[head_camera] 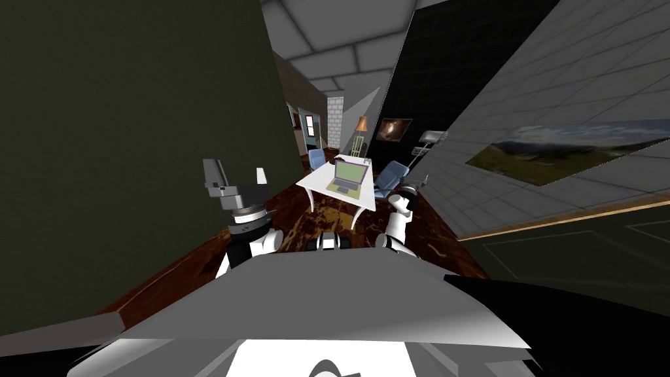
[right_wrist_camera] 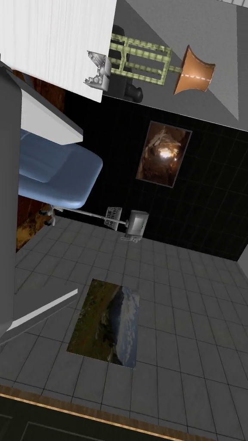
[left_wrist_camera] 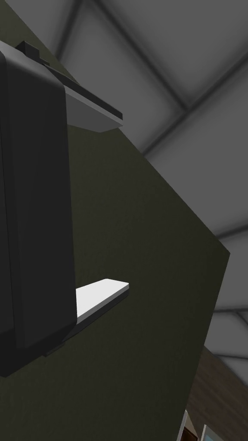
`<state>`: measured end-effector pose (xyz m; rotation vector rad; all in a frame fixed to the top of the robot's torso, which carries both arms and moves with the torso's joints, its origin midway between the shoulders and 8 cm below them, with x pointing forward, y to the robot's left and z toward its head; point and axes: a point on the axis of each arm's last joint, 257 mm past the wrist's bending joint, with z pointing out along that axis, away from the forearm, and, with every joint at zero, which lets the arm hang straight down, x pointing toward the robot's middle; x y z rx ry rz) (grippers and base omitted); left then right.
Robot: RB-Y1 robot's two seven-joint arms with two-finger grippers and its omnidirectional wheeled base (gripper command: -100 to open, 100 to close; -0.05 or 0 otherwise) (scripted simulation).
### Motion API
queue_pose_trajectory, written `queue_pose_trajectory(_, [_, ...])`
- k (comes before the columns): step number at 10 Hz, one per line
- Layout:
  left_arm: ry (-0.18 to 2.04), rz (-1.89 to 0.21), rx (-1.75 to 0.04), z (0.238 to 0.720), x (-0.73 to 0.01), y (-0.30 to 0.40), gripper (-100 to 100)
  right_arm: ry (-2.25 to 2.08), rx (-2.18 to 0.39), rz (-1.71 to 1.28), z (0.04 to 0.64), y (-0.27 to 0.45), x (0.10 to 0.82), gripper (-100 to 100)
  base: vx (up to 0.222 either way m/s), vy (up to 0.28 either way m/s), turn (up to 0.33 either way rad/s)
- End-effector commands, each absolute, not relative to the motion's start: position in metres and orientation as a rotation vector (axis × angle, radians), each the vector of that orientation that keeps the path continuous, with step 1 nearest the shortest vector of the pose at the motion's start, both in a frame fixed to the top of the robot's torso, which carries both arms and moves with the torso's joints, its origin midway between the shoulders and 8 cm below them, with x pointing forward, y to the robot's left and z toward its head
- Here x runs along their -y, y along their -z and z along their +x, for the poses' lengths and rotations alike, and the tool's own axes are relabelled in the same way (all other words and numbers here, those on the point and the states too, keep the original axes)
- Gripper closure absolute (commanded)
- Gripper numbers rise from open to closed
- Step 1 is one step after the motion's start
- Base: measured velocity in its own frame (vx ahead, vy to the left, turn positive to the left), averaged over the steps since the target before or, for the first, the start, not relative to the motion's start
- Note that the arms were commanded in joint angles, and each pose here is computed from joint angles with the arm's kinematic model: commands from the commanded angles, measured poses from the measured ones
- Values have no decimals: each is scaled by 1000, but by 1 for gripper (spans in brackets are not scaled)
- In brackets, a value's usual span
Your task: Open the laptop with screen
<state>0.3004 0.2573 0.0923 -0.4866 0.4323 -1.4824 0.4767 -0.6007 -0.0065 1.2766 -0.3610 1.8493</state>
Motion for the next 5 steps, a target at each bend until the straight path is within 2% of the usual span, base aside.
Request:
queue_pose_trajectory(1, [1482, -487, -432, 300, -257, -92, 0, -1917, 519, 1324, 487, 18, 616, -100, -8, -77, 126])
queue_pose_trajectory(5, [1482, -487, -432, 300, -257, -92, 0, -1999, 732, 1379, 501, 36, 633, -100, -8, -51, 138])
